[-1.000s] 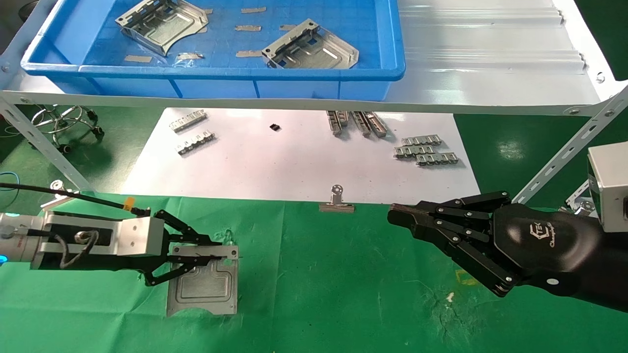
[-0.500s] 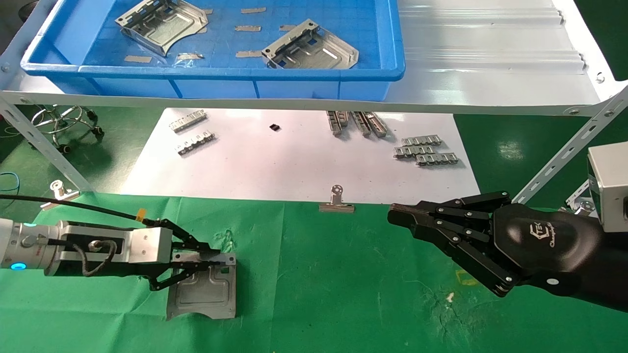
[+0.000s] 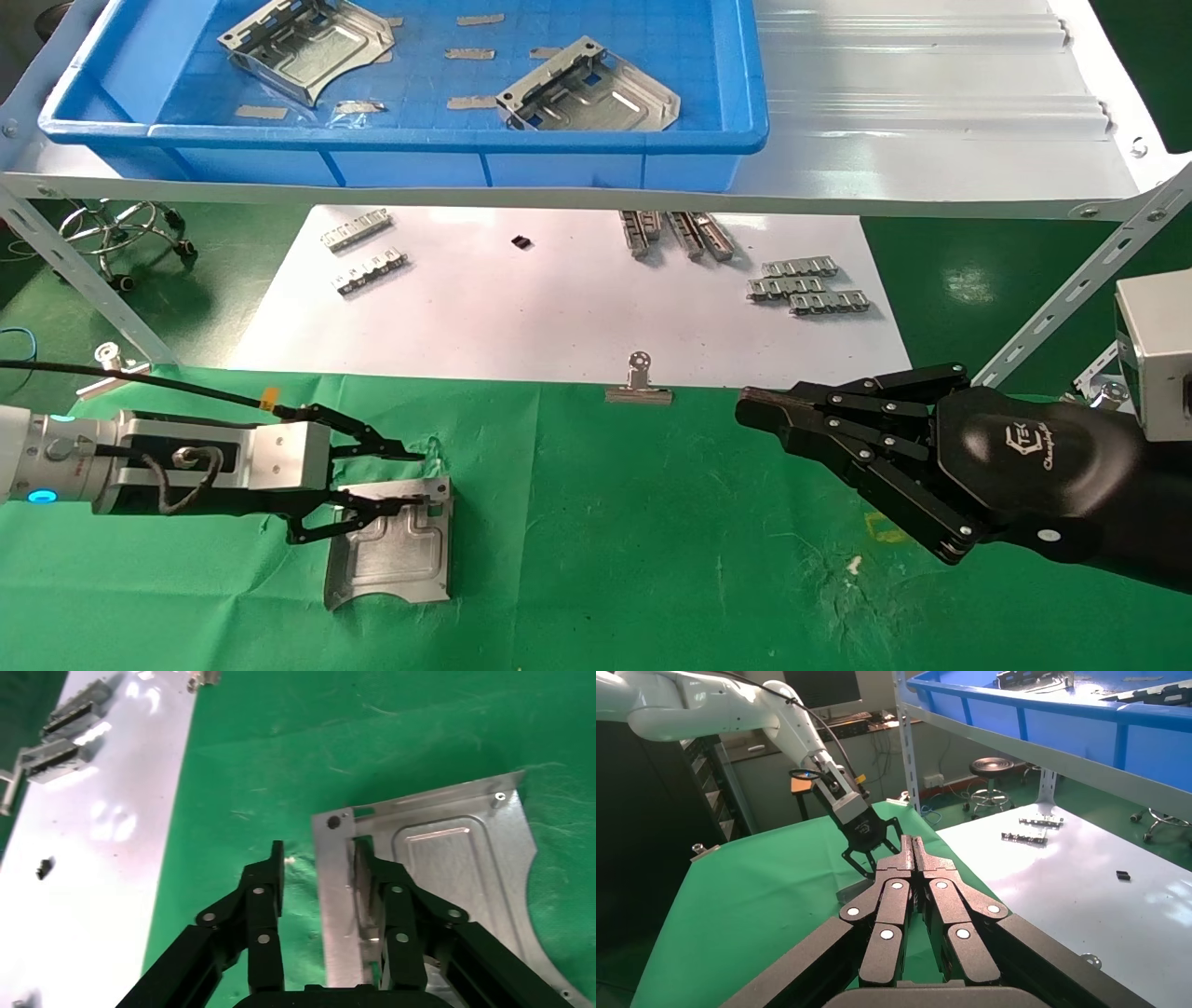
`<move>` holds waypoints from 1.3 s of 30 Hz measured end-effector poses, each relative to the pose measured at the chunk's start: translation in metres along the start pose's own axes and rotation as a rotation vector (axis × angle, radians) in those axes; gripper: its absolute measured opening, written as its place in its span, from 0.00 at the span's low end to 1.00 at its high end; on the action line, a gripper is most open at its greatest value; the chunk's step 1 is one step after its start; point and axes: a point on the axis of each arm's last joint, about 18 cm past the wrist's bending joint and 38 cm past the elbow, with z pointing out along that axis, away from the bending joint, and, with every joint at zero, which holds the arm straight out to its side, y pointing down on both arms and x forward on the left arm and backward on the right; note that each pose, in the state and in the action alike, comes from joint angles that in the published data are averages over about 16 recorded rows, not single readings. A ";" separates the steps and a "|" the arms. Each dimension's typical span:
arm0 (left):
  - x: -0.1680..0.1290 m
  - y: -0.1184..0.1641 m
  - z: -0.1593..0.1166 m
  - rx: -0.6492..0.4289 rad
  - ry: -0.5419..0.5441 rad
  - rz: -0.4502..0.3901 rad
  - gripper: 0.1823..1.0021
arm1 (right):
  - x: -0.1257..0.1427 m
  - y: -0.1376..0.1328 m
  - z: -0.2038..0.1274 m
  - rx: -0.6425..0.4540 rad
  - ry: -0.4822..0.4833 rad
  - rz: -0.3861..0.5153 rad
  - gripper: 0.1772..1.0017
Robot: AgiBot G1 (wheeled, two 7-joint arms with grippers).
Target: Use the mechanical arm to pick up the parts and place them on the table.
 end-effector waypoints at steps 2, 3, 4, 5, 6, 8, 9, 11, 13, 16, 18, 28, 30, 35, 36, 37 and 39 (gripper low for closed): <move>0.000 -0.003 -0.003 0.019 0.002 -0.008 0.24 | 0.000 0.000 0.000 0.000 0.000 0.000 0.02; 0.001 -0.005 -0.005 0.029 0.005 -0.014 0.27 | 0.000 0.000 0.000 0.000 0.000 0.000 0.02; 0.001 -0.007 -0.007 0.039 0.009 -0.024 0.29 | 0.000 0.000 0.000 0.000 0.000 0.000 0.02; 0.002 -0.009 -0.009 0.050 0.014 -0.032 0.31 | 0.000 0.000 0.000 0.000 0.000 0.000 0.02; 0.002 -0.012 -0.011 0.061 0.017 -0.040 0.34 | 0.000 0.000 0.000 0.000 0.000 0.000 0.02; 0.004 -0.016 -0.014 0.085 0.023 -0.058 0.37 | 0.000 0.000 0.000 0.000 0.000 0.000 0.02; 0.004 -0.018 -0.016 0.097 0.026 -0.068 0.40 | 0.000 0.000 0.000 0.000 0.000 0.000 0.02; 0.006 -0.022 -0.019 0.121 0.032 -0.088 0.46 | 0.000 0.000 0.000 0.000 0.000 0.000 0.02; 0.008 -0.026 -0.021 0.142 0.037 -0.109 0.51 | 0.000 0.000 0.000 0.000 0.000 0.000 0.02; 0.011 -0.030 -0.023 0.168 0.041 -0.136 0.60 | 0.000 0.000 0.000 0.000 0.000 0.000 0.03; 0.013 -0.033 -0.023 0.185 0.040 -0.153 0.66 | 0.000 0.000 0.000 0.000 0.000 0.000 0.04; 0.018 -0.049 -0.027 0.275 0.009 -0.207 0.87 | 0.000 0.000 0.000 0.000 0.000 0.000 0.13; 0.020 -0.053 -0.028 0.293 0.005 -0.218 0.91 | 0.000 0.000 0.000 0.000 0.000 0.000 0.17; 0.024 -0.062 -0.032 0.336 -0.003 -0.245 0.96 | 0.000 0.000 0.000 0.000 0.000 0.000 0.27; 0.025 -0.064 -0.033 0.345 -0.005 -0.251 0.97 | 0.000 0.000 0.000 0.000 0.000 0.000 0.30; 0.026 -0.065 -0.034 0.353 -0.006 -0.256 0.97 | 0.000 0.000 0.000 0.000 0.000 0.000 0.33; 0.027 -0.069 -0.036 0.370 -0.008 -0.266 0.98 | 0.000 0.000 0.000 0.000 0.000 0.000 0.37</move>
